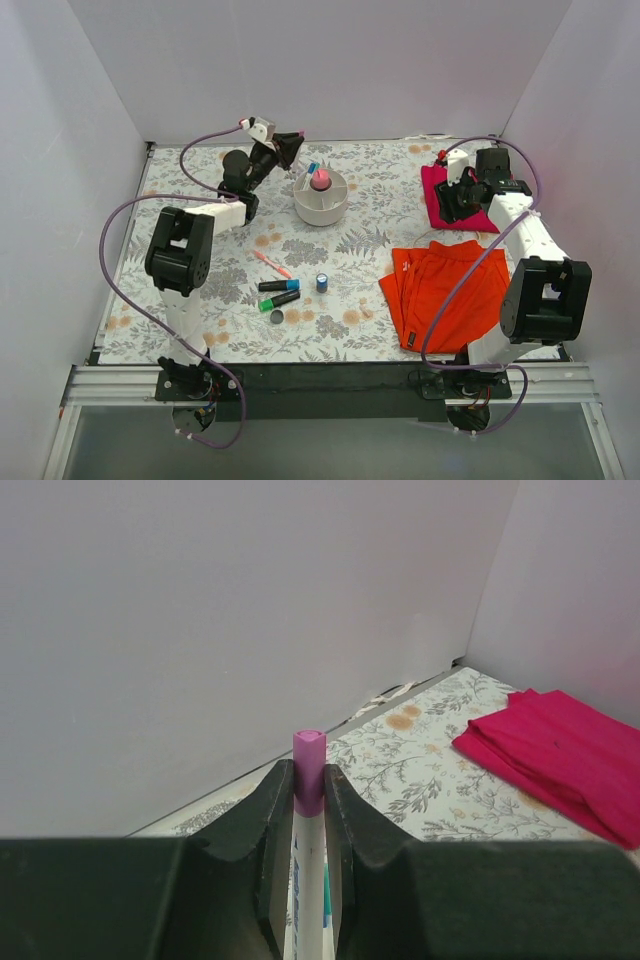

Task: Sort the stationery into containers
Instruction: Place the pen in the storage box, then pick up the pen from the center of the board.

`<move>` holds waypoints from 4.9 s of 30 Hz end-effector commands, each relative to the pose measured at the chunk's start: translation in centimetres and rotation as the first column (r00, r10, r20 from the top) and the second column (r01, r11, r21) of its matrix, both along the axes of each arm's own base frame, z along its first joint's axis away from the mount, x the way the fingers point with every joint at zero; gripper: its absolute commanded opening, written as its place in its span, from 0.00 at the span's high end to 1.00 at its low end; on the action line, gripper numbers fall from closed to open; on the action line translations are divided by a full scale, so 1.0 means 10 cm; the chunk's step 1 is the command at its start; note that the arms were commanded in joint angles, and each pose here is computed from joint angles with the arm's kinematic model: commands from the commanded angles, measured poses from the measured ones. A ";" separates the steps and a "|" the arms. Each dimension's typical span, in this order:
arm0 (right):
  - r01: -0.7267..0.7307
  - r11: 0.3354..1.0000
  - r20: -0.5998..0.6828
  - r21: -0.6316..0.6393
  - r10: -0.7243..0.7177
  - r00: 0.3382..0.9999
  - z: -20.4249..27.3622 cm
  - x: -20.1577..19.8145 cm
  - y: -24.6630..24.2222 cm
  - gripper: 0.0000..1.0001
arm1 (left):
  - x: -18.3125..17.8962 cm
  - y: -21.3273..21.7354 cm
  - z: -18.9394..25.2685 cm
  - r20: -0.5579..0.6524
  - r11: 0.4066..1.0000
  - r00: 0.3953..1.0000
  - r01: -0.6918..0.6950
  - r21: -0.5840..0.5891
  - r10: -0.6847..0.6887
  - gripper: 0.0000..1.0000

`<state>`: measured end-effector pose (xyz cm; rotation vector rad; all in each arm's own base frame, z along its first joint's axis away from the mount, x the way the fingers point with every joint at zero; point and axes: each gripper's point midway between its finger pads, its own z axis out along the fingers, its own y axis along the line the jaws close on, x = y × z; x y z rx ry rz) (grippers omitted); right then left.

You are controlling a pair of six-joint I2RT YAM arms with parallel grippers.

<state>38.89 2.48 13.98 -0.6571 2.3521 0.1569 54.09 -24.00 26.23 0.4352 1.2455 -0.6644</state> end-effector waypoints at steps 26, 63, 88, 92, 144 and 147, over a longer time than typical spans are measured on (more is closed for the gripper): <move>-0.004 0.999 -0.005 0.044 0.005 1.000 0.02 0.09 0.10 0.47 | -0.03 -0.33 -0.08 -0.025 0.987 0.987 0.158 -0.033 -0.159 1.00; -0.411 0.905 0.097 0.108 0.402 0.910 0.03 -0.16 0.79 0.44 | -2.36 0.18 -0.26 -0.284 0.697 0.894 0.449 0.559 -0.347 0.07; -0.938 0.332 0.235 0.102 0.908 0.347 0.16 -1.34 2.71 0.40 | -2.07 1.30 -1.29 -0.618 0.755 0.755 0.268 0.598 0.221 0.16; -0.955 0.277 0.218 0.106 0.931 0.294 0.09 -1.37 2.90 0.39 | -2.30 1.36 -1.41 -0.619 0.726 0.756 0.302 0.618 0.212 0.15; -0.891 0.438 0.101 0.117 0.887 0.450 -0.22 -1.55 2.54 0.44 | -2.57 0.53 -1.53 -0.634 0.368 0.676 0.737 0.568 -0.375 0.34; -0.889 0.446 0.105 0.103 0.884 0.456 -0.21 -1.49 2.54 0.44 | -2.76 0.36 -1.57 -0.649 0.330 0.648 0.761 0.558 -0.399 0.34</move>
